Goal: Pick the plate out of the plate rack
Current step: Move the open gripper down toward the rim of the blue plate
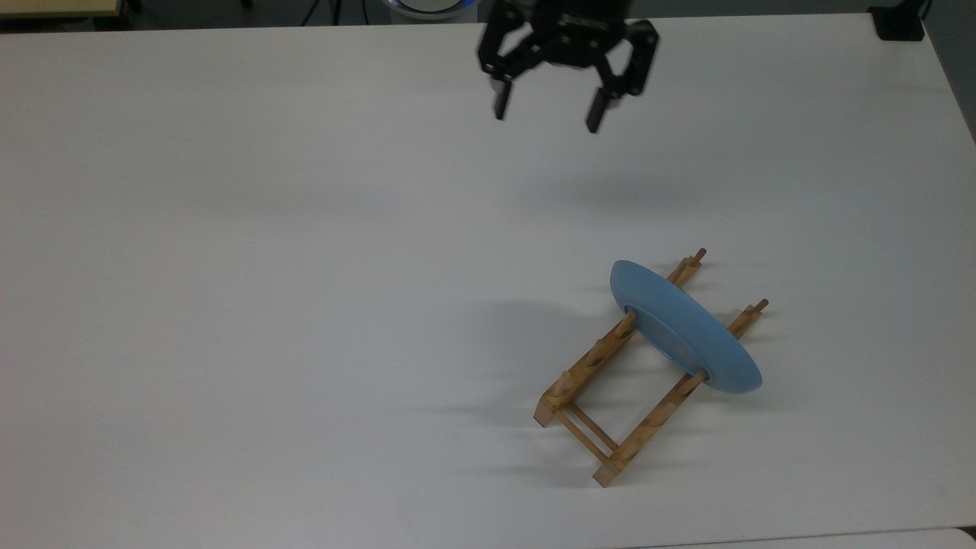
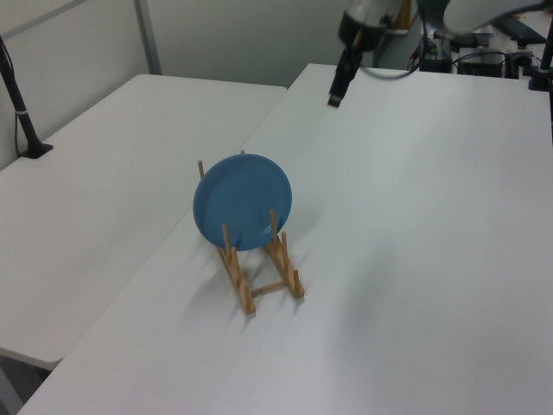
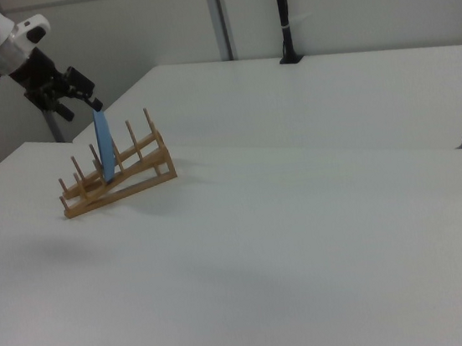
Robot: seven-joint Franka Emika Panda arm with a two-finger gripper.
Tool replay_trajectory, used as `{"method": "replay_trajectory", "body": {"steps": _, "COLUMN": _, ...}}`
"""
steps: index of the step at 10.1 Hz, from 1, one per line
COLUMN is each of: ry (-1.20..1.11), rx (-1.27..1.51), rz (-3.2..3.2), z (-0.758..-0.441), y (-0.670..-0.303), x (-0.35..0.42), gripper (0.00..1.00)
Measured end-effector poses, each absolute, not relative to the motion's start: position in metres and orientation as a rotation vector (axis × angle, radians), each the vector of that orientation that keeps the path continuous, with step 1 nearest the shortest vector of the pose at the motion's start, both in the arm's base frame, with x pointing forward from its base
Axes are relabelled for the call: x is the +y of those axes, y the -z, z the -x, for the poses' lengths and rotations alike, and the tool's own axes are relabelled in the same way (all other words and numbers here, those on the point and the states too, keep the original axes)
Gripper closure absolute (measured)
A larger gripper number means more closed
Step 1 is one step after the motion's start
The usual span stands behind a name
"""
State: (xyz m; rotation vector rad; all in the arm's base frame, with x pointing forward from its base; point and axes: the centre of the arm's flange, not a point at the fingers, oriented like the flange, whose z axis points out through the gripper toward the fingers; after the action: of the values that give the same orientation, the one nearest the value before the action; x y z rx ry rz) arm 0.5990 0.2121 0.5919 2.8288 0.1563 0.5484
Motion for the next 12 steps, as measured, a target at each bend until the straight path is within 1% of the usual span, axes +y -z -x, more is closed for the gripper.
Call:
{"method": "replay_trajectory", "body": {"steps": 2, "ry": -0.654, "rx": 0.086, "rz": -2.757, "z": -0.611, "y": -0.562, "x": 0.256, "gripper": 0.00}}
{"method": "replay_trajectory", "body": {"steps": 3, "ry": -0.724, "rx": 0.037, "rz": -2.716, "z": -0.617, "y": -0.541, "x": 0.276, "gripper": 0.00}}
{"method": "replay_trajectory", "body": {"steps": 5, "ry": -0.793, "rx": -0.019, "rz": -2.654, "z": -0.628, "y": -0.497, "x": 0.299, "gripper": 0.07}}
{"method": "replay_trajectory", "body": {"steps": 6, "ry": -0.795, "rx": -0.034, "rz": -2.625, "z": -0.633, "y": -0.478, "x": 0.301, "gripper": 0.08}}
{"method": "replay_trajectory", "body": {"steps": 7, "ry": -0.803, "rx": -0.038, "rz": -2.617, "z": -0.638, "y": -0.464, "x": 0.304, "gripper": 0.25}}
{"method": "replay_trajectory", "body": {"steps": 8, "ry": -0.828, "rx": -0.039, "rz": -2.620, "z": -0.643, "y": -0.456, "x": 0.308, "gripper": 0.30}}
{"method": "replay_trajectory", "body": {"steps": 9, "ry": -0.848, "rx": -0.043, "rz": -2.612, "z": -0.645, "y": -0.449, "x": 0.312, "gripper": 0.32}}
{"method": "replay_trajectory", "body": {"steps": 11, "ry": -0.858, "rx": -0.041, "rz": -2.611, "z": -0.643, "y": -0.447, "x": 0.319, "gripper": 0.32}}
{"method": "replay_trajectory", "body": {"steps": 12, "ry": -0.861, "rx": -0.041, "rz": -2.612, "z": -0.644, "y": -0.448, "x": 0.320, "gripper": 0.35}}
